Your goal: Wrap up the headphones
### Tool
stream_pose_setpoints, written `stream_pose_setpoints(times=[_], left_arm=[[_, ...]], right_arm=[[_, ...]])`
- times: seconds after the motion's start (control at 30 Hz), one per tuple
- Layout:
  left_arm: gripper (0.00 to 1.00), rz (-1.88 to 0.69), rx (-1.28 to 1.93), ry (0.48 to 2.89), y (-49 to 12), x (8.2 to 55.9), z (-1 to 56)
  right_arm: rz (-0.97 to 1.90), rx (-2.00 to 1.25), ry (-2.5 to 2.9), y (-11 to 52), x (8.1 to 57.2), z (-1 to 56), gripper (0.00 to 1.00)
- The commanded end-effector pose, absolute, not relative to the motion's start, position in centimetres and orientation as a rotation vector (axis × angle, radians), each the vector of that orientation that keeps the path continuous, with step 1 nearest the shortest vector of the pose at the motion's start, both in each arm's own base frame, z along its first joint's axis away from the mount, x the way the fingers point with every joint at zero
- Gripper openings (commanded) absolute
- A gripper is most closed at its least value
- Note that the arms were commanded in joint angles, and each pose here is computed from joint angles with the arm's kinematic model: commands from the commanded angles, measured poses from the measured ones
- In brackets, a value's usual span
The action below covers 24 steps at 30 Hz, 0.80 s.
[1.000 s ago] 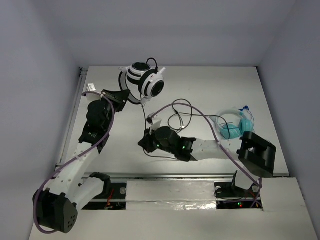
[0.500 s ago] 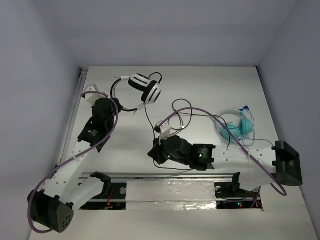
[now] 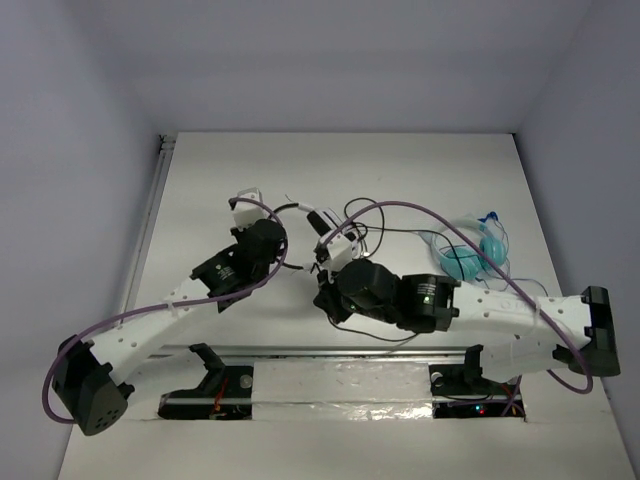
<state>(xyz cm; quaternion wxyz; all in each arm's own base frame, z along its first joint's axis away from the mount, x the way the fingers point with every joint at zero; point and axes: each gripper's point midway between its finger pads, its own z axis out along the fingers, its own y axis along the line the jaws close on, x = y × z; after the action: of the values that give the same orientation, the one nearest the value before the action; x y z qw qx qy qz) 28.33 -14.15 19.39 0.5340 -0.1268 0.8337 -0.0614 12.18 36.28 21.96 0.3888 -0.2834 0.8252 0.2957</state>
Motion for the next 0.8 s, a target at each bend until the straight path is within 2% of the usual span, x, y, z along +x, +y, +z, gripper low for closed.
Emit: stream_pose_setpoints(times=[0.0,0.27,0.47,0.77], left_arm=[[0.0,-0.202,-0.288,1.929,-15.4,28.5,21.9],[0.0,-0.31,0.02,2.056,-18.7,25.9,21.5],[0.0,-0.276,0.263,2.104,-19.4,25.1,22.3],[0.0,-0.324,0.398,2.13,-20.5,24.1,21.0]], right_arm=[[0.627,-0.734,2.056,34.1,13.2,24.4,0.0],[0.48,-0.801,2.071,30.9,15.0,25.4,0.0],[0.345,-0.74,2.06,28.0,17.5,27.2,0.0],[0.104,-0.587,2.054,24.4,21.3,27.4,0.0]])
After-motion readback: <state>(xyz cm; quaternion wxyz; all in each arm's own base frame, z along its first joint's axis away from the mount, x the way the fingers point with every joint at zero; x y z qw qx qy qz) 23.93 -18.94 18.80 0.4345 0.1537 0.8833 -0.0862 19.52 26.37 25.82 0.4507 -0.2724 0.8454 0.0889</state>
